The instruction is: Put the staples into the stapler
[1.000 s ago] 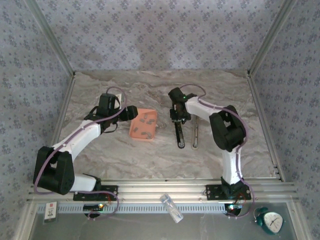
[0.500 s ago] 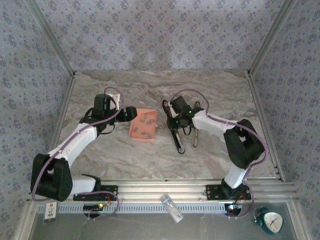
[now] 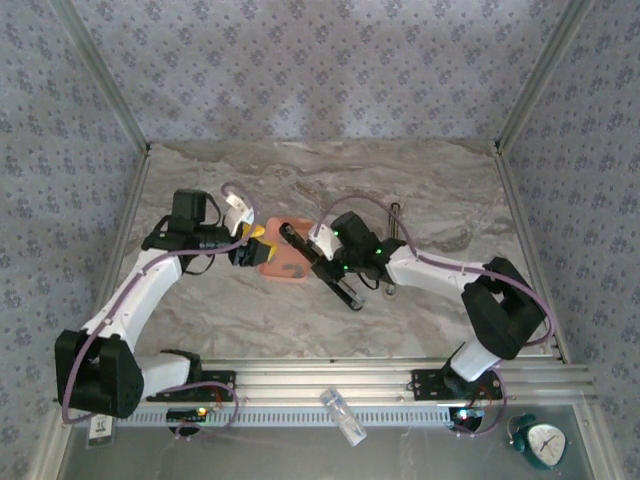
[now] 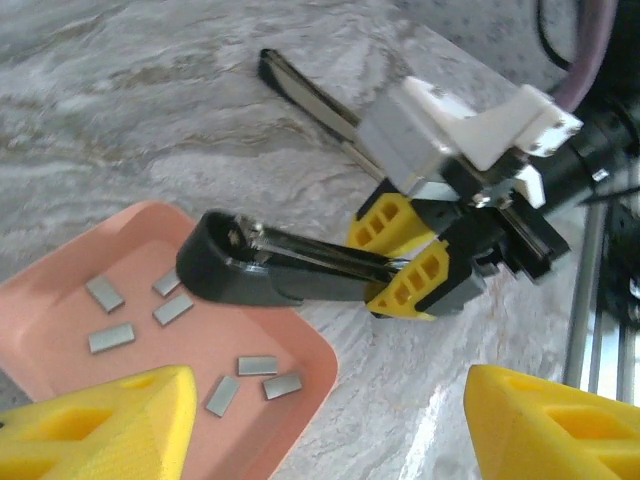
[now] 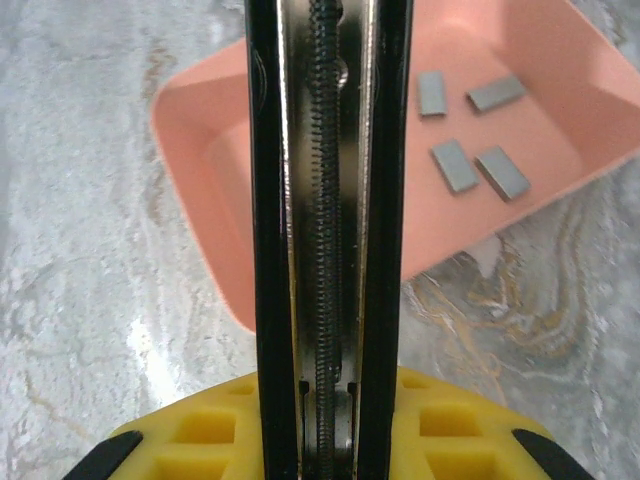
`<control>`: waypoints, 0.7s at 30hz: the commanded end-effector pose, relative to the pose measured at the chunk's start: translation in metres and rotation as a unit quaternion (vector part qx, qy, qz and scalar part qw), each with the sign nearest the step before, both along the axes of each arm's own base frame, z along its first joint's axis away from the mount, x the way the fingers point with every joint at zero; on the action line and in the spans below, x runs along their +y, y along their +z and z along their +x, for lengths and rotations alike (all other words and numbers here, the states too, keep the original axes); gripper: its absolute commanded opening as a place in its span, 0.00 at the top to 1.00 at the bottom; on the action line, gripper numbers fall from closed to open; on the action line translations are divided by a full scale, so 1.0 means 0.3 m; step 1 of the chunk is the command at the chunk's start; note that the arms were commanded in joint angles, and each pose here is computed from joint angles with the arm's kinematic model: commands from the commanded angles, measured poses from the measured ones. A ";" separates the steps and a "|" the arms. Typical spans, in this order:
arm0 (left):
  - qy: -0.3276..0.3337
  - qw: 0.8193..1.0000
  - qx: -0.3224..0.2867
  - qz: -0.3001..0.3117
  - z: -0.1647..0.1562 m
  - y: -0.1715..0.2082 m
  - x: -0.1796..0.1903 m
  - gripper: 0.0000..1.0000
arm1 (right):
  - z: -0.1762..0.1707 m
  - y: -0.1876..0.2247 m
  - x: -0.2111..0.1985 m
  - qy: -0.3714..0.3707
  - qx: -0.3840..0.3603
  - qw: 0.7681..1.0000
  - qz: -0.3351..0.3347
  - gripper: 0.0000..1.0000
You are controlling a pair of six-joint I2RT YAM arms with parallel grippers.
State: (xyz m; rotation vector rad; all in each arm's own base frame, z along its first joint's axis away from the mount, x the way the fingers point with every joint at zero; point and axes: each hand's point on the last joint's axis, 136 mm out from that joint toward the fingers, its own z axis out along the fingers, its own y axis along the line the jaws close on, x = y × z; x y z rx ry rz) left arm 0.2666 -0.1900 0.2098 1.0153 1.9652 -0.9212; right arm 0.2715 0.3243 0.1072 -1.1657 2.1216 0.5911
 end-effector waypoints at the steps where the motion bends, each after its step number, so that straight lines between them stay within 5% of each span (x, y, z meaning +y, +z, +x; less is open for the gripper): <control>1: -0.098 0.993 -0.069 0.018 -0.108 0.015 0.004 0.29 | -0.038 0.093 0.053 0.066 -0.066 0.995 0.042 0.96; 8: -0.120 0.982 -0.133 0.055 -0.123 -0.017 0.040 0.32 | -0.106 0.083 0.066 0.115 -0.090 0.989 0.029 0.96; 21: -0.174 0.967 -0.151 0.106 -0.180 -0.098 0.063 0.39 | -0.200 0.085 0.118 0.201 -0.134 0.970 0.019 0.97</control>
